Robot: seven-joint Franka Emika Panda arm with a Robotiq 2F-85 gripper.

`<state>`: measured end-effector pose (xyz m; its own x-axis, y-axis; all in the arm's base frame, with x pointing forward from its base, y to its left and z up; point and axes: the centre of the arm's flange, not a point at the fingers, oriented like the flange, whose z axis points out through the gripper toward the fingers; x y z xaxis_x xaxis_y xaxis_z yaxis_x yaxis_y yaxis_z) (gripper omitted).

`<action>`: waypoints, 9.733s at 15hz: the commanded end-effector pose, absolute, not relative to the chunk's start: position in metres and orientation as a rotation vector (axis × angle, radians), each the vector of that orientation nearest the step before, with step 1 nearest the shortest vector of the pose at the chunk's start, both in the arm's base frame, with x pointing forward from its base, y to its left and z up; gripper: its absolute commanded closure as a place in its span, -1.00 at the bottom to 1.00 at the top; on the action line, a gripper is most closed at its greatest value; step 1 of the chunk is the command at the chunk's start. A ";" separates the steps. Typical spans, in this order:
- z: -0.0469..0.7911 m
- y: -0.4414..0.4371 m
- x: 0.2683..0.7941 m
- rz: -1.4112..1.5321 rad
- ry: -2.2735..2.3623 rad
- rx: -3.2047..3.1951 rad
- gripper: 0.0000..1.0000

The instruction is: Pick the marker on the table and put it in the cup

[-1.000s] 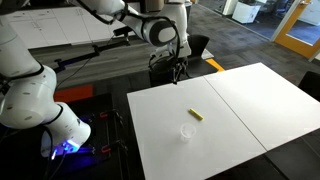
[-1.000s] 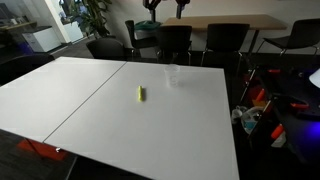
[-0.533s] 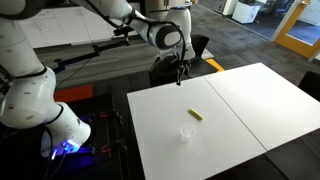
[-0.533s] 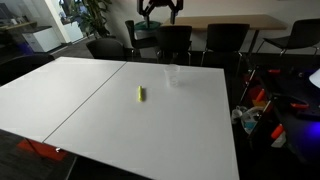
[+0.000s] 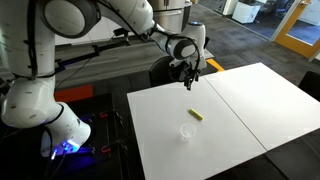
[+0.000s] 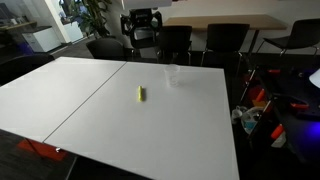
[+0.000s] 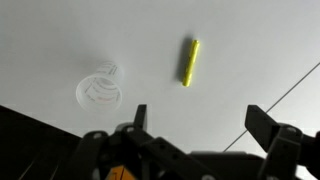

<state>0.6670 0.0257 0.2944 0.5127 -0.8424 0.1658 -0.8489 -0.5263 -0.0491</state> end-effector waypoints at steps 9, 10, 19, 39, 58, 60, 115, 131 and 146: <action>0.175 0.010 0.728 0.154 -1.751 2.604 -1.00; 0.161 0.006 0.726 0.162 -1.756 2.594 -1.00; 0.090 -0.021 0.720 0.222 -1.726 2.542 -1.00; 0.052 -0.014 0.768 0.181 -1.773 2.564 -1.00; 0.005 -0.014 0.771 0.091 -1.753 2.534 -1.00; 0.000 -0.014 0.769 0.091 -1.756 2.535 -1.00; 0.256 0.017 0.639 0.255 -2.095 1.658 0.90; 0.236 -0.019 0.642 0.544 -2.015 1.255 0.90; 0.140 -0.029 0.654 0.660 -1.791 1.279 0.90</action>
